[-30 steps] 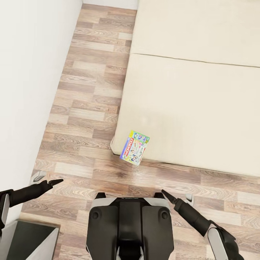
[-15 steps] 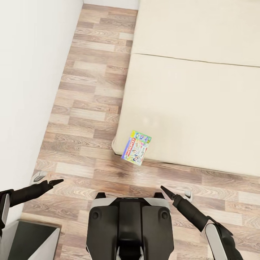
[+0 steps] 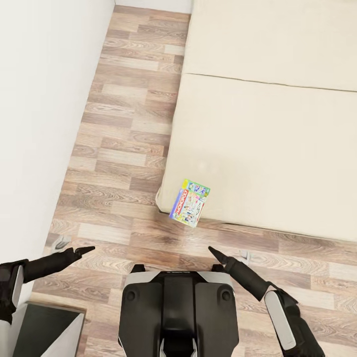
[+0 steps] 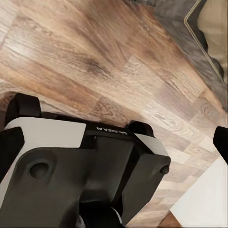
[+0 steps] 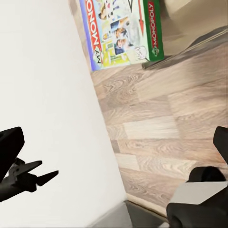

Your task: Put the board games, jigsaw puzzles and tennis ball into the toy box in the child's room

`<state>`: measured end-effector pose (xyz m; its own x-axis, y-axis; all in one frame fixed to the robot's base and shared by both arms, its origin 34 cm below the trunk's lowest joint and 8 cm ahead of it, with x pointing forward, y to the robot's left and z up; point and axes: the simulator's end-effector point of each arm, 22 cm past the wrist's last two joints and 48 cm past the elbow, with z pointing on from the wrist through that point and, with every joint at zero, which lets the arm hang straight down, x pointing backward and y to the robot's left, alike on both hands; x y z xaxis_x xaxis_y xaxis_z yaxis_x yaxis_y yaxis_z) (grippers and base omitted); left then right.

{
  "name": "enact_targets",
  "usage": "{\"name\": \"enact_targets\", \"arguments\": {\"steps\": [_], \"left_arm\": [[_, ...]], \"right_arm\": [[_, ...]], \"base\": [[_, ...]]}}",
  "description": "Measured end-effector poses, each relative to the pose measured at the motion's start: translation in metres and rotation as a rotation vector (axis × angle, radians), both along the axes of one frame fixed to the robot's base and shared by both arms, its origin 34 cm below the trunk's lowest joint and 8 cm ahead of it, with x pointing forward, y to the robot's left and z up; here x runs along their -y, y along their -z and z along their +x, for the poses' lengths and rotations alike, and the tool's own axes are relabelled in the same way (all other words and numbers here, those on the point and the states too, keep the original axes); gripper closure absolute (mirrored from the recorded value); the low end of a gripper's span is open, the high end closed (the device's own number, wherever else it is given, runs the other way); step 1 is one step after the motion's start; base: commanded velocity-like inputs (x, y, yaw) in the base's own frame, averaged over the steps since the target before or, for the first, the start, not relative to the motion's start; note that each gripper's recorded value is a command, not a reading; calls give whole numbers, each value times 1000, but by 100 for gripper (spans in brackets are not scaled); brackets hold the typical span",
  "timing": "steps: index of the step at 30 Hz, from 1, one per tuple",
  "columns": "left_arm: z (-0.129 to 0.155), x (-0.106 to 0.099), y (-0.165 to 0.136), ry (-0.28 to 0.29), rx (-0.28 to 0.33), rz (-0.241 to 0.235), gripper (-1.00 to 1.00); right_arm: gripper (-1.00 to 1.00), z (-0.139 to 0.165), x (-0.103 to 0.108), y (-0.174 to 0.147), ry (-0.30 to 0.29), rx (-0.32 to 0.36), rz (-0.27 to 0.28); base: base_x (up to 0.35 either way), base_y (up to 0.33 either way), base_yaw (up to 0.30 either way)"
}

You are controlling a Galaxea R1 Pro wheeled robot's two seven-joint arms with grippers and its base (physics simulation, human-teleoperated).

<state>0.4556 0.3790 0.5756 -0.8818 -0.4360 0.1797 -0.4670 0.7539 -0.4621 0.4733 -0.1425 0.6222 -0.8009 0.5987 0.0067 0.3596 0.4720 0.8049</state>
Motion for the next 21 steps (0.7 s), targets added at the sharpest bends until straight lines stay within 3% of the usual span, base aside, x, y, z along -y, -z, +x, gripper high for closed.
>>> {"name": "enact_targets", "arguments": {"steps": [5, 9, 21], "left_arm": [[1, 30, -2, 37, 6, -80, -100], [0, 41, -3, 58, 5, -109, -100], [1, 47, -1, 68, 4, -127, -100]], "right_arm": [[-100, 10, -12, 9, -13, 34, 6], [-100, 12, -13, 13, -17, 40, 13], [-100, 16, -18, 21, -12, 44, 13]], "base": [[0, 0, 0], [0, 0, 0], [0, 0, 0]]}}
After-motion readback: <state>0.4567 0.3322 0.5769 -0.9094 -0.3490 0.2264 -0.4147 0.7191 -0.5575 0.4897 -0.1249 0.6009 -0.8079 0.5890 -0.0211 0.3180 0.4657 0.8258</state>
